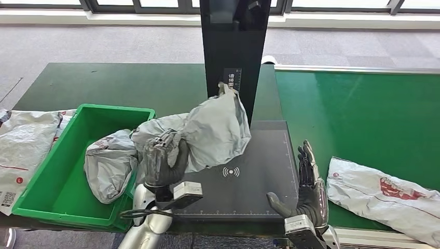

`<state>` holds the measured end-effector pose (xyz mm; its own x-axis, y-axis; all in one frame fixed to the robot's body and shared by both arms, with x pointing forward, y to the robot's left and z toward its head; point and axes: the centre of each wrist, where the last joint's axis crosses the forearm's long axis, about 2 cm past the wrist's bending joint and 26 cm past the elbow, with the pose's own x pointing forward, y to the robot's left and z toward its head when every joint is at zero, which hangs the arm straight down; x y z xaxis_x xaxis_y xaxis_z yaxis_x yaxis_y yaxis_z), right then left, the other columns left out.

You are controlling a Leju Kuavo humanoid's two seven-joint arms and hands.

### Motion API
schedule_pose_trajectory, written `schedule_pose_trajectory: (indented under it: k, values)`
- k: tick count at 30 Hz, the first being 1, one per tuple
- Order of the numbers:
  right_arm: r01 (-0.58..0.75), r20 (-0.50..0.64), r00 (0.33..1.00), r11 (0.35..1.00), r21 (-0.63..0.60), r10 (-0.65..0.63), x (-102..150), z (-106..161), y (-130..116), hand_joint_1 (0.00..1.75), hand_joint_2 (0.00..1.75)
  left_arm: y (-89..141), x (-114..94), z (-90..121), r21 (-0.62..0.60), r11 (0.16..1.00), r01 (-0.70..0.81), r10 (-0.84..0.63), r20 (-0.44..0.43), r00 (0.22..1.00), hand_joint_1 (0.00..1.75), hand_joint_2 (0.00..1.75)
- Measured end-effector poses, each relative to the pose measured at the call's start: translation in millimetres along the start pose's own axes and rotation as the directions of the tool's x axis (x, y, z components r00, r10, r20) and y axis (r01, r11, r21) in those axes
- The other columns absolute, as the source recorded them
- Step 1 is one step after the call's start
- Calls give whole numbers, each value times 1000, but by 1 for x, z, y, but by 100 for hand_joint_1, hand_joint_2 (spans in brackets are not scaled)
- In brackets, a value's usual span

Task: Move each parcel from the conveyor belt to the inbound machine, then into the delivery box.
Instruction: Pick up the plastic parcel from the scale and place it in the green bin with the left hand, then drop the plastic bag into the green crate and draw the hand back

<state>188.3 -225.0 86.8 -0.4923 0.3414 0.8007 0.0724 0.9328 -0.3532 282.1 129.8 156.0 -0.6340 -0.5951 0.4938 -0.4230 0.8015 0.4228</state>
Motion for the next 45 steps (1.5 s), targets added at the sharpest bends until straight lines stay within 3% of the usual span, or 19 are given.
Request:
schedule_pose_trajectory:
  k: [9, 18, 27, 33, 39, 45]
  values:
    - [0, 4, 1000, 1000, -10, 0, 1, 1, -1, 0, 175, 56, -11, -8, 237, 970, 59, -73, 51, 996, 175, 175]
    - [-3, 2, 1000, 1000, -16, 3, 1, 1, -2, 0, 175, 132, -34, -4, 428, 865, 263, -269, -46, 962, 175, 175]
    - [-5, -18, 1000, 1000, -15, 5, 2, 5, -2, 0, 175, 171, -57, -2, 460, 774, 436, -419, -146, 896, 175, 175]
    - [-3, -21, 1000, 1000, -8, 3, 2, 7, -1, 0, 175, 170, -78, -3, 320, 742, 589, -527, -265, 807, 175, 175]
    - [-3, -28, 1000, 1000, 5, 3, 2, 6, -1, 0, 175, 135, -117, 6, -55, 722, 690, -621, -491, 611, 175, 175]
    - [6, -29, 1000, 1000, 19, -5, 2, 4, -1, 0, 175, 100, -142, 11, -357, 727, 587, -678, -508, 531, 175, 175]
